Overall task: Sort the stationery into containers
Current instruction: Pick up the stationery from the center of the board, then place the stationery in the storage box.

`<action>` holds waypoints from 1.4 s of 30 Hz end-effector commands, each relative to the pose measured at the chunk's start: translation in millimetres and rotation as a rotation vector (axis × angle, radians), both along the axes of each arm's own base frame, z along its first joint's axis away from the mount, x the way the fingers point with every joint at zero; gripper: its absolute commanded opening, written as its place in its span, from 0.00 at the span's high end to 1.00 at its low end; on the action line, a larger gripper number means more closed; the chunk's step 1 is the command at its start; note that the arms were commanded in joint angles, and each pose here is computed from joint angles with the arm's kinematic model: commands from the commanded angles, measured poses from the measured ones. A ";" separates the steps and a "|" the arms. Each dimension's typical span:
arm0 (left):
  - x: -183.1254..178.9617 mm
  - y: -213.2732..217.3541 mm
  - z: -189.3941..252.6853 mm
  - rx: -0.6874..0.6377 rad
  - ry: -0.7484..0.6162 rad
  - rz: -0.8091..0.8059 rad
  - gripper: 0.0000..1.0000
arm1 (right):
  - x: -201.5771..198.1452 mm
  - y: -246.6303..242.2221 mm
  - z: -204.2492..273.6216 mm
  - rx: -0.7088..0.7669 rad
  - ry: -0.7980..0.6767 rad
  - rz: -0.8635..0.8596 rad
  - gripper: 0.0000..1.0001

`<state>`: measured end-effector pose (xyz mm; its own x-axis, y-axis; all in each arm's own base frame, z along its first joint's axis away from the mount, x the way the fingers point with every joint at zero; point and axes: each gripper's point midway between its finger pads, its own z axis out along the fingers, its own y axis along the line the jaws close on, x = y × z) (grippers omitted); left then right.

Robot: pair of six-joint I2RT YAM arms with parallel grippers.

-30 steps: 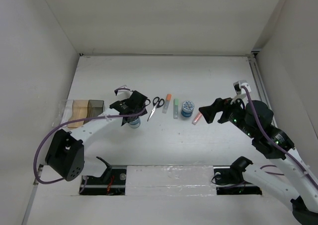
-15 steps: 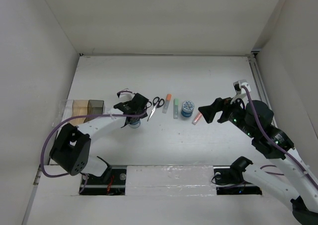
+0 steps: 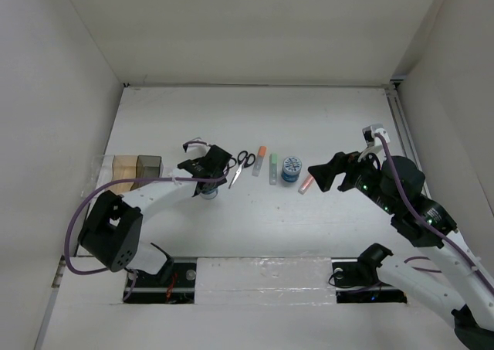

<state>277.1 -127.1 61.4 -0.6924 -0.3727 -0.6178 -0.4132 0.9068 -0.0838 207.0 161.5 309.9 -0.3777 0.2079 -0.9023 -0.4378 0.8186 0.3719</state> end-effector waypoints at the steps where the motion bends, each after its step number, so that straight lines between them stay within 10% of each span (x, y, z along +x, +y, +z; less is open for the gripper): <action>1: 0.0 1.7 -3.3 0.003 -0.001 0.009 0.93 | -1.2 4.9 16.2 0.025 -0.052 0.021 0.00; 22: 54.4 -5.4 133.3 -0.027 -0.241 0.017 1.00 | -0.8 0.2 20.5 0.008 -0.065 0.007 0.00; 42: 109.1 180.9 187.6 -0.180 -0.318 0.440 1.00 | -4.8 0.4 42.2 0.005 -0.116 0.035 0.00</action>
<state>387.0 31.3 226.5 -0.3139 -0.6825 -0.6601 -0.6685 0.6526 -0.3568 204.5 160.7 326.0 -0.3403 0.1843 -0.9221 -0.4676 0.8176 0.3360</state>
